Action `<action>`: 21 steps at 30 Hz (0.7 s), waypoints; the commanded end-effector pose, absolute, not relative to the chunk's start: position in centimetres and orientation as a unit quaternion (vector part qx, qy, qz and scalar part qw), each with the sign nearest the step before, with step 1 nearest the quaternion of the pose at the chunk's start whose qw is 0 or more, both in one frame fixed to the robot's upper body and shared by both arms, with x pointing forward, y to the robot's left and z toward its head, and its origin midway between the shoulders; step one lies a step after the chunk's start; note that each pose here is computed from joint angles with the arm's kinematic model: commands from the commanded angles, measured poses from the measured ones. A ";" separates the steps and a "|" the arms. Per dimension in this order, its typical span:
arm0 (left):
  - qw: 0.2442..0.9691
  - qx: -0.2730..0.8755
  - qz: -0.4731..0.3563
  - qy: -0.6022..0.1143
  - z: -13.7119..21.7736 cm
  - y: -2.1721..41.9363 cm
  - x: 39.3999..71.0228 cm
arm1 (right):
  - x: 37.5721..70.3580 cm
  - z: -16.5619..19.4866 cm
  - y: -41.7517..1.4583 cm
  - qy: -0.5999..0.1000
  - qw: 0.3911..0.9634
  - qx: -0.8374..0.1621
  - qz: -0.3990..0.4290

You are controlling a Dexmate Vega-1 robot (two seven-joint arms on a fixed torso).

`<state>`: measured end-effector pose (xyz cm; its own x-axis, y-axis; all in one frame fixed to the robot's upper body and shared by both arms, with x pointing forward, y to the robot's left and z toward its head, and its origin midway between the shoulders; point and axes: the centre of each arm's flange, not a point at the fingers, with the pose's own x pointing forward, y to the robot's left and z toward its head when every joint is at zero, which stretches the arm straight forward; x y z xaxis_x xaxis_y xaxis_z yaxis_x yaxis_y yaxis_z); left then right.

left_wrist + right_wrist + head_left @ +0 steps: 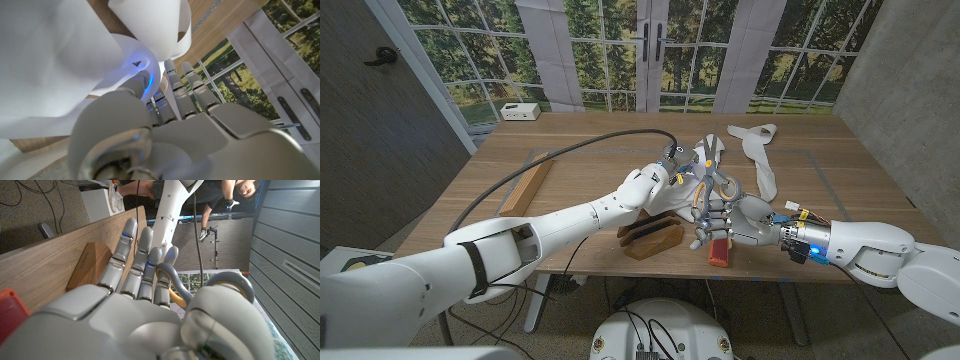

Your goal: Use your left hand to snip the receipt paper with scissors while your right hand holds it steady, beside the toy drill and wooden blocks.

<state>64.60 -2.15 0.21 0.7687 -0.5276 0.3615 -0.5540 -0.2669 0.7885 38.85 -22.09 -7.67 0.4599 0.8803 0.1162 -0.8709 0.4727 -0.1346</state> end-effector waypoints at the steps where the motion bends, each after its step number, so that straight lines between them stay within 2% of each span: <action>1: 0.525 0.775 0.015 -0.352 -0.3 -1.8 64.8 | 39.1 -7.7 -22.1 -0.085 0.855 -0.026 0.512; 10: 0.573 0.723 0.025 -0.384 -0.5 -0.5 64.7 | 39.2 -7.6 -22.1 -0.085 0.855 -0.024 0.511; 21: 0.630 0.621 0.063 -0.462 -0.5 1.5 63.8 | 39.5 -7.7 -22.2 -0.085 0.854 -0.022 0.512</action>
